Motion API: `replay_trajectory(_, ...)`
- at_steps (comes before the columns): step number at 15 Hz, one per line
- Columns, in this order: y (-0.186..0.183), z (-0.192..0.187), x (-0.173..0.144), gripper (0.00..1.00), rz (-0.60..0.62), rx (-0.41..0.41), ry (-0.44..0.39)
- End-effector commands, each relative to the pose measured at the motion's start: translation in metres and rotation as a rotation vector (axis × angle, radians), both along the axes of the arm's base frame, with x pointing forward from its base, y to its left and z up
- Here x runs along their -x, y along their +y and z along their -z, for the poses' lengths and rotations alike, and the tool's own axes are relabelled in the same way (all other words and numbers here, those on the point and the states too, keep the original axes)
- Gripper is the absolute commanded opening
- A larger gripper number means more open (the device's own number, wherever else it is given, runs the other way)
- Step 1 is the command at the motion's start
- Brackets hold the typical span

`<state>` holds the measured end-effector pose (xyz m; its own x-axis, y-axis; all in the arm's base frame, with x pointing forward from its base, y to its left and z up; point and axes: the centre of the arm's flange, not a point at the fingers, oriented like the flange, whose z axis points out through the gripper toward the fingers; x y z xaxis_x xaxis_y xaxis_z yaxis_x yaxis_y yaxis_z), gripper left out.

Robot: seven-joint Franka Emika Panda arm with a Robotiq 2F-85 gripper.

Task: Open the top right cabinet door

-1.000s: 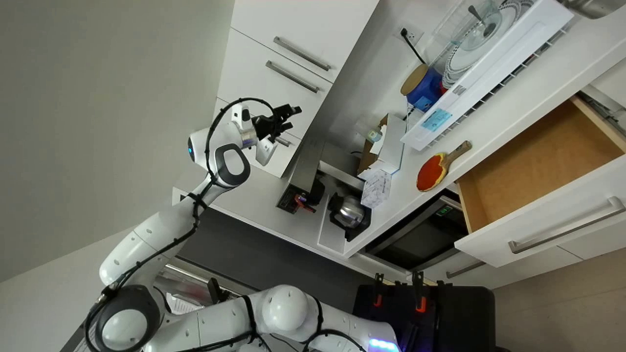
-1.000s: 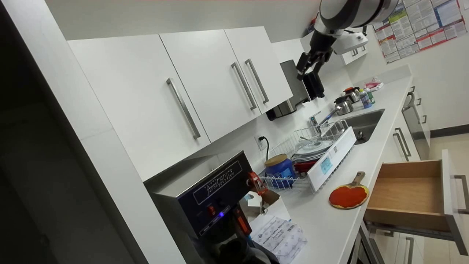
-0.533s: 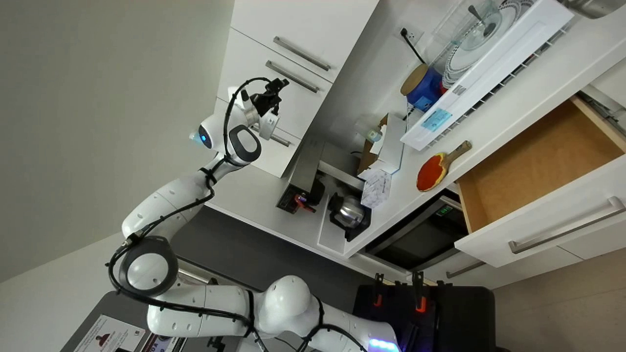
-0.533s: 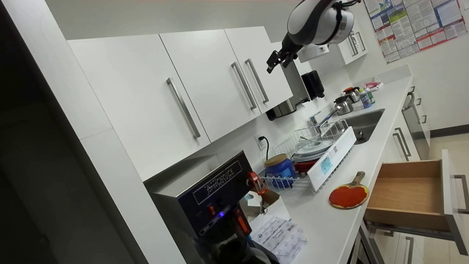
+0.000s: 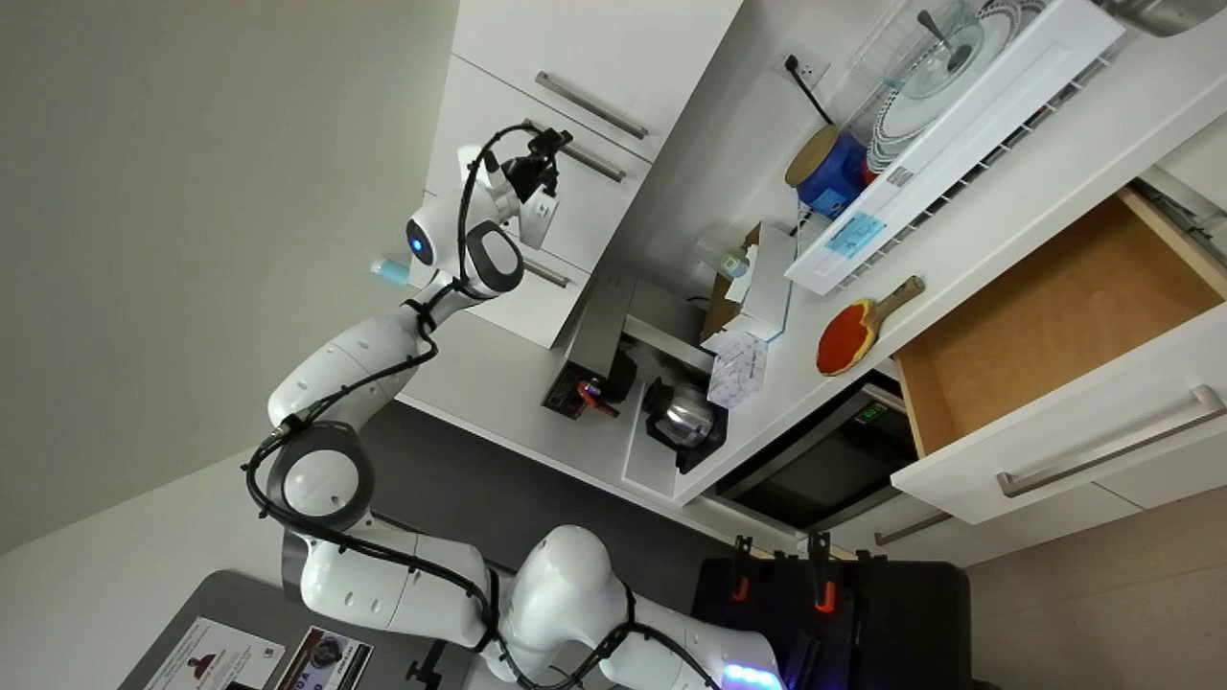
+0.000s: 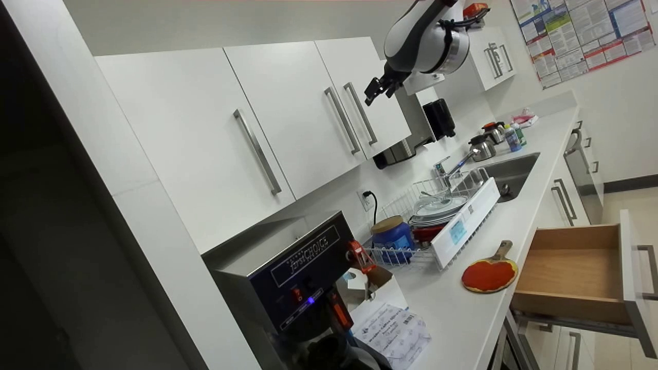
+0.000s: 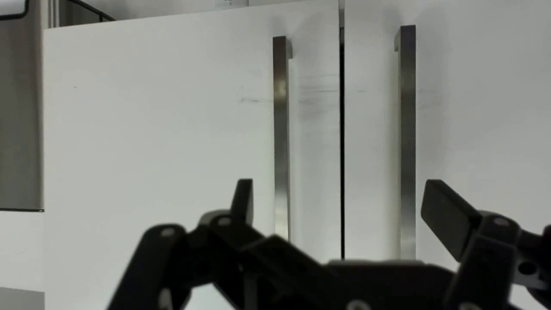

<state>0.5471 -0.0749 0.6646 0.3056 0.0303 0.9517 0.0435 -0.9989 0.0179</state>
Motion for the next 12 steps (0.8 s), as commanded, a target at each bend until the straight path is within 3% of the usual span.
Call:
replay_trajectory(1,0.001,-0.001,0.000,1.00,0.000,0.001,-0.001)
replay_trajectory(3,0.001,-0.001,0.000,1.00,-0.001,0.001,-0.002)
replay_trajectory(5,-0.002,0.000,-0.020,1.00,0.043,0.023,-0.037)
replay_trajectory(12,-0.010,-0.007,-0.058,1.00,0.021,0.005,-0.059)
